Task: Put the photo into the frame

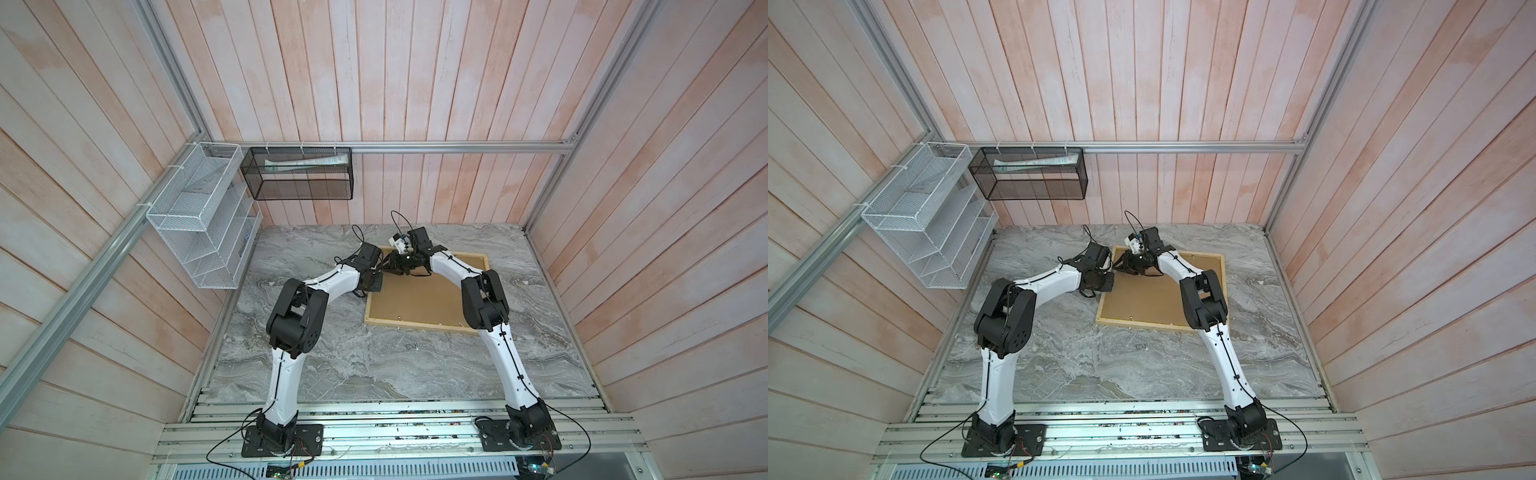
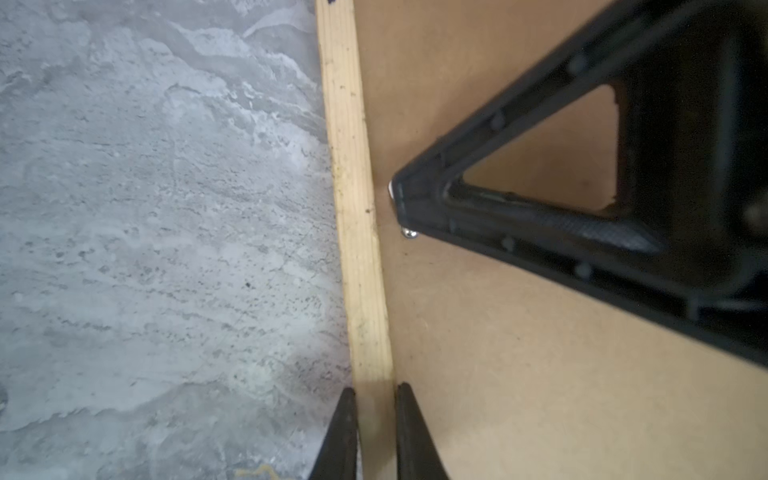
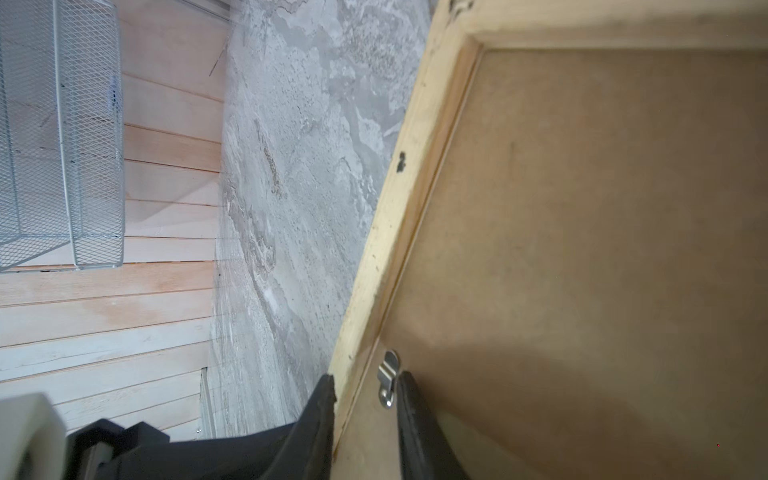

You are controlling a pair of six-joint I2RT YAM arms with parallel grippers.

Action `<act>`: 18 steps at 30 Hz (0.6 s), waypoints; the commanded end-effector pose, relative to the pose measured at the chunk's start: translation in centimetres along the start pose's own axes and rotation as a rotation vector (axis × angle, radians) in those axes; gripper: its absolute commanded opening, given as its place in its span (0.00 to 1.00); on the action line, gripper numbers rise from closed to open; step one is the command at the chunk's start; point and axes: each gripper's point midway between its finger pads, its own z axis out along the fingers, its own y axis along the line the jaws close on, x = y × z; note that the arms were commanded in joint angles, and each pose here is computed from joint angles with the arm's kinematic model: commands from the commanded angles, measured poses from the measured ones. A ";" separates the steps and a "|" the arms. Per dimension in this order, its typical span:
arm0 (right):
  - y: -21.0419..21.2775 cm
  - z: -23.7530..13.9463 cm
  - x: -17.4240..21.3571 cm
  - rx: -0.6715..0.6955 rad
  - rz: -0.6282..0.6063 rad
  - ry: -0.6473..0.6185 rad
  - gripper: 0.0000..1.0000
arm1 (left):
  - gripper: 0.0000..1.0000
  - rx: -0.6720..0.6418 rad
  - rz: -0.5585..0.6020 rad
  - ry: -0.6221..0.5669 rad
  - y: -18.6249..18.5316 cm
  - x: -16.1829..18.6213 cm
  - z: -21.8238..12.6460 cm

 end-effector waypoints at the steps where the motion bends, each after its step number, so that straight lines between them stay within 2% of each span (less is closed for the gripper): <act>1: -4.5 -0.2 2.6 0.123 0.083 0.062 0.29 | 0.04 0.045 0.098 0.149 -1.6 5.3 2.4; 11: -2.9 4.1 5.0 -0.011 0.037 0.211 0.29 | 0.04 0.071 0.098 0.139 -2.3 4.7 2.5; 18: -1.9 4.6 5.8 -0.060 0.028 0.242 0.29 | 0.03 0.073 0.103 0.140 -2.3 4.7 2.6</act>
